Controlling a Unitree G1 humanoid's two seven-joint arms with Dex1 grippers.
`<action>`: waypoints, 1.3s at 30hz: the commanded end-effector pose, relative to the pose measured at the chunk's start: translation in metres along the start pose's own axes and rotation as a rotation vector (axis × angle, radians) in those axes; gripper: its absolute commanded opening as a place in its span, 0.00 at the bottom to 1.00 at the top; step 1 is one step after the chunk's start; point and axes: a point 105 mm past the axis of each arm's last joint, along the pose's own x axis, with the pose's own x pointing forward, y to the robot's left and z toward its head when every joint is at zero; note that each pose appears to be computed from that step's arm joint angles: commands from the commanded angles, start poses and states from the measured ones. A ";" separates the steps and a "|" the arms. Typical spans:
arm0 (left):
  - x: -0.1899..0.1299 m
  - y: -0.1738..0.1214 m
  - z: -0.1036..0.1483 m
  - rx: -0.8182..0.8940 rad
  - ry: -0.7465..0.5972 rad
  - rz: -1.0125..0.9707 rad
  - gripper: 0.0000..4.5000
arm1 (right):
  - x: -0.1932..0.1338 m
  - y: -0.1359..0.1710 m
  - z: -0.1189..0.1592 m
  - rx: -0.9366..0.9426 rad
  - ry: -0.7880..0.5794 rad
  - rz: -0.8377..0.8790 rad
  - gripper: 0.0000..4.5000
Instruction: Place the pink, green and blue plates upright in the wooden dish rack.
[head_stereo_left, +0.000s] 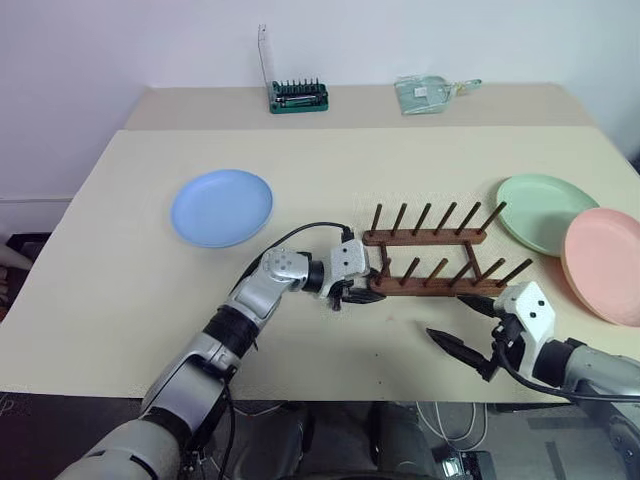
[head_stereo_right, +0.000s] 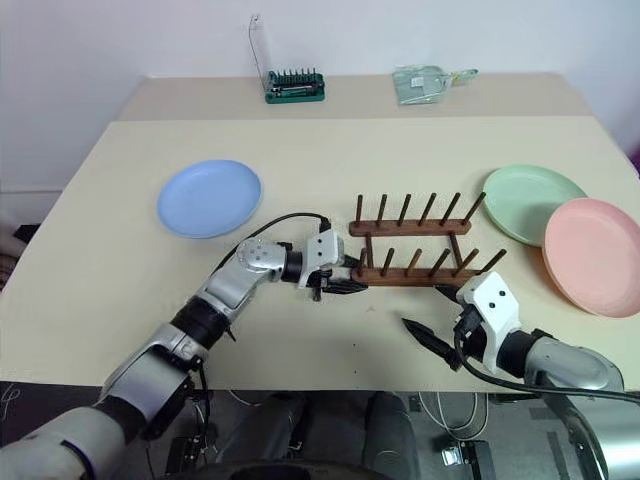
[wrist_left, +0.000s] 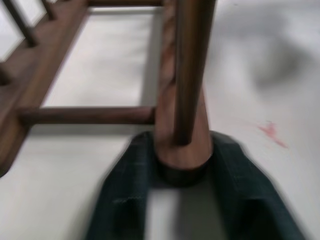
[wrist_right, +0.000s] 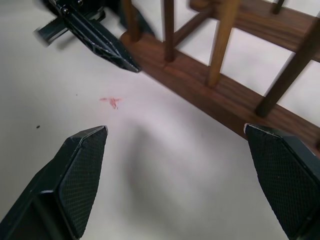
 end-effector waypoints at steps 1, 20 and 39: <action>-0.011 0.010 -0.007 -0.017 0.027 0.069 0.83 | -0.010 -0.004 0.009 -0.046 -0.021 -0.040 1.00; -0.004 -0.026 0.004 -0.140 0.073 0.150 0.01 | 0.010 -0.068 -0.022 -0.229 0.192 -0.239 0.00; -0.004 -0.001 0.016 -0.142 -0.046 0.342 0.00 | -0.027 -0.099 0.046 -0.335 0.000 -0.388 0.60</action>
